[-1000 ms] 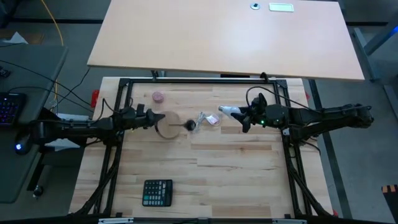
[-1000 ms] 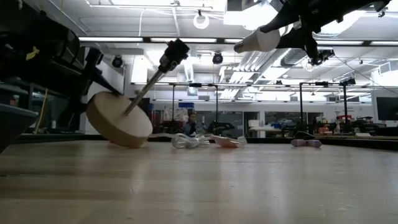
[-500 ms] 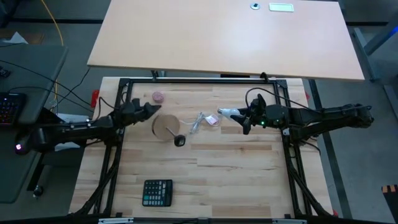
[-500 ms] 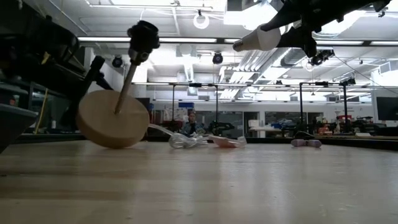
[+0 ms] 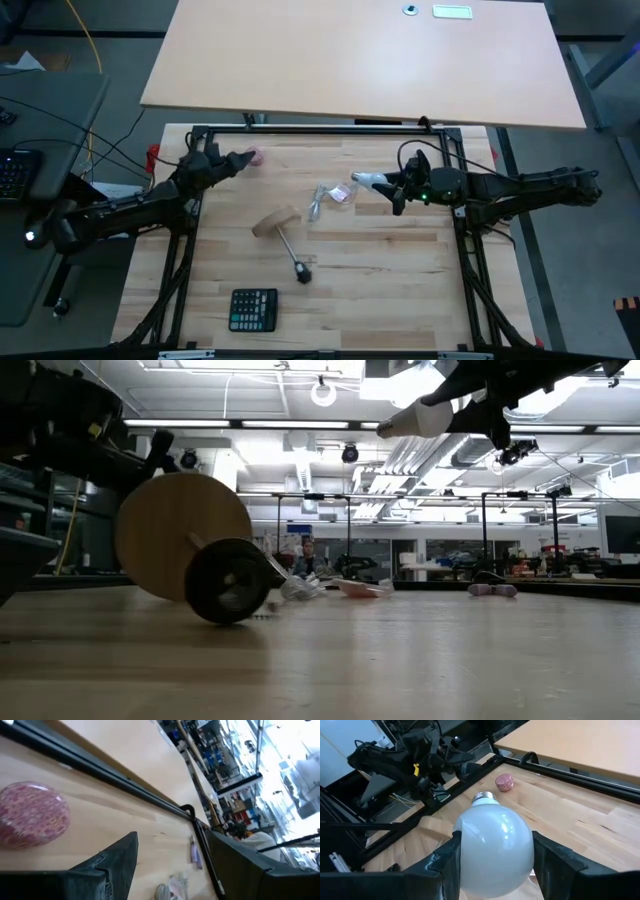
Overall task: Screw lightbulb
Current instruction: Put the brown lamp on the table
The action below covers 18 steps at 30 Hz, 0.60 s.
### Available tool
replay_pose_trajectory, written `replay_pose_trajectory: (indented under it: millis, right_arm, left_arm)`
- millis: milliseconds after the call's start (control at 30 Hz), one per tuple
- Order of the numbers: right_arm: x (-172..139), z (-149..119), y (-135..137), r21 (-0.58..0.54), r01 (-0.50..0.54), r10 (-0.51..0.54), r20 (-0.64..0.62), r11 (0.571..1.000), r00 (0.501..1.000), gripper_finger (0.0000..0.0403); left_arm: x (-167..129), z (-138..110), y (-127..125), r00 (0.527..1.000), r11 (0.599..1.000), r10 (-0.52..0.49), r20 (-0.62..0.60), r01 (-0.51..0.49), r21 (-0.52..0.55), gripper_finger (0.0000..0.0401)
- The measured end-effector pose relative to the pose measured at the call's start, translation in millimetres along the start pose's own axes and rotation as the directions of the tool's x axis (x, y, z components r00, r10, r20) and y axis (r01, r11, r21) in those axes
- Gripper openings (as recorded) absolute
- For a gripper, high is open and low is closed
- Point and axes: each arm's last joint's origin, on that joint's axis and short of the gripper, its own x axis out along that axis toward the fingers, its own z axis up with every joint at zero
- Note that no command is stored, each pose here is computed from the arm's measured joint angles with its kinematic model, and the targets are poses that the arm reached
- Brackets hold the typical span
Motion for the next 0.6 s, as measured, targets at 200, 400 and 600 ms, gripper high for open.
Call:
replay_pose_trajectory:
  millis: [200, 400, 600]
  right_arm:
    - [0, 0, 0, -0.007, 0.008, -0.008, 0.004, 1.0, 1.0, 0.0193]
    - [0, 1, -1, -0.011, 0.033, -0.033, 0.02, 0.999, 0.999, 0.0193]
    - [0, 1, -1, -0.008, 0.034, -0.034, 0.02, 0.999, 0.999, 0.0193]
  left_arm:
    - [1, 4, -11, 0.996, 0.997, -0.07, -0.055, 0.072, 0.027, 0.0234]
    - [0, 8, -35, 0.959, 0.973, -0.207, -0.196, 0.221, 0.057, 0.0234]
    - [-8, 8, -54, 0.931, 0.95, -0.265, -0.252, 0.297, 0.098, 0.0234]
